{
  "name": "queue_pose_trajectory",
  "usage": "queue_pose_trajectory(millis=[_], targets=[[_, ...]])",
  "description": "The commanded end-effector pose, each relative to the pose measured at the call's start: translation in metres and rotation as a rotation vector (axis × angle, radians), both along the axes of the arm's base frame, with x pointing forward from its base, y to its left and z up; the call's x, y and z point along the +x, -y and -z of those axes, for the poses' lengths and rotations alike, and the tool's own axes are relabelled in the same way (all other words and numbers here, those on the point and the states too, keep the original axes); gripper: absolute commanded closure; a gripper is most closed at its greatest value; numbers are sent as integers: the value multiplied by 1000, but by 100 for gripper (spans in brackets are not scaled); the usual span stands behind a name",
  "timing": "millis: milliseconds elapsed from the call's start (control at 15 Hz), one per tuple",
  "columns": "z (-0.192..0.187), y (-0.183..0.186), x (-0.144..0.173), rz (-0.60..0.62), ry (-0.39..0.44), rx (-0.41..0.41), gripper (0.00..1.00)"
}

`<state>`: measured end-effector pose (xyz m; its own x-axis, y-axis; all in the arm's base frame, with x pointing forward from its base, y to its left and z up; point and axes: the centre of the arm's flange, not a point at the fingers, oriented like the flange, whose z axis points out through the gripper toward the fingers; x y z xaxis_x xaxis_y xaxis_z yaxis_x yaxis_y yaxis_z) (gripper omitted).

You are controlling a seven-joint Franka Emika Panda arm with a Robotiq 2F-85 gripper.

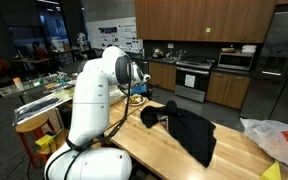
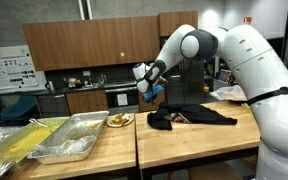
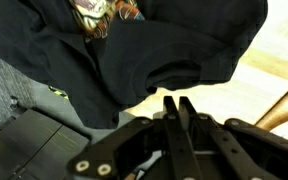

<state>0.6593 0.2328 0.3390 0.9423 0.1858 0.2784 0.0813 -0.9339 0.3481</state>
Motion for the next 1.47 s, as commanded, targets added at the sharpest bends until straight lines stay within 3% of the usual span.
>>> queue_pose_trajectory(millis=[0,200,533,733,933,1400], targets=[[-4,16,-46,-39,-94,16,57],[10,24,-65,-98,-155,110,34],[34,41,-70,-122,-214,239,2],[48,41,-64,-177,-180,367,0],[52,40,-57,-165,-152,438,0],[60,34,-34,-96,-97,456,0]])
